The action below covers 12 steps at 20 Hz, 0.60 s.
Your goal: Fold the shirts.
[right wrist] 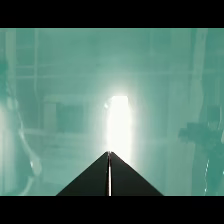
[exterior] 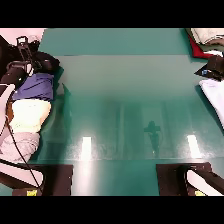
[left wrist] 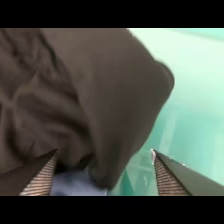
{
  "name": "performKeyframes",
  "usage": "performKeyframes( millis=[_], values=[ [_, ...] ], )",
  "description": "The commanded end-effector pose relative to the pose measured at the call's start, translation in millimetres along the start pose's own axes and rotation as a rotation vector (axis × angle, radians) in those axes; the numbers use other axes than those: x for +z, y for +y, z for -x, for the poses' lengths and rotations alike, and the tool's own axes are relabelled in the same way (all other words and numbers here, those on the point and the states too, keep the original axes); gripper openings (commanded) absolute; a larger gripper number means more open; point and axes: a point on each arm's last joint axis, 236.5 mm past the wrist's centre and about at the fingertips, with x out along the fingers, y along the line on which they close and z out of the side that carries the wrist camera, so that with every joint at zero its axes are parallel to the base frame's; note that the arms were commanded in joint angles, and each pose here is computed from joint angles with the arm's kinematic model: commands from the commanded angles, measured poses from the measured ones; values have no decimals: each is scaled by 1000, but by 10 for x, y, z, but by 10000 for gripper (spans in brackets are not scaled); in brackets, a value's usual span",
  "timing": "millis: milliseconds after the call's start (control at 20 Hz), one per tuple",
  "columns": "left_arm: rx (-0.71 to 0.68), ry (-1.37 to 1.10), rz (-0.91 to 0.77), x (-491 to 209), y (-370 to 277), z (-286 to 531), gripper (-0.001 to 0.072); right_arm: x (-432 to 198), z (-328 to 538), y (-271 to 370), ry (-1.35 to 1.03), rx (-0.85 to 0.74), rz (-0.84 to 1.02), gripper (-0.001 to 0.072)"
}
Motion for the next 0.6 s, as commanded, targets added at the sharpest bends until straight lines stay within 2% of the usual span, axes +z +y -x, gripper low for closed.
performKeyframes(
  millis=[0,150,250,300,450,550],
  values=[
    [-5,-30,7,66,7,-180,708,-121,5,-2,51,-1,1,17],
    [-5,-15,18,-16,7,-285,686,-148,6,-3,62,-2,0,17],
    [-5,-8,23,-54,5,-312,213,-146,5,-2,61,-2,1,17],
    [-18,-26,40,-7,-22,-309,42,-146,5,-2,61,-2,0,17],
    [-37,-13,98,190,-143,-185,29,-113,5,1,47,-1,1,17],
    [-61,-66,17,612,-332,73,28,-65,1,3,27,0,0,17]
  ],
)
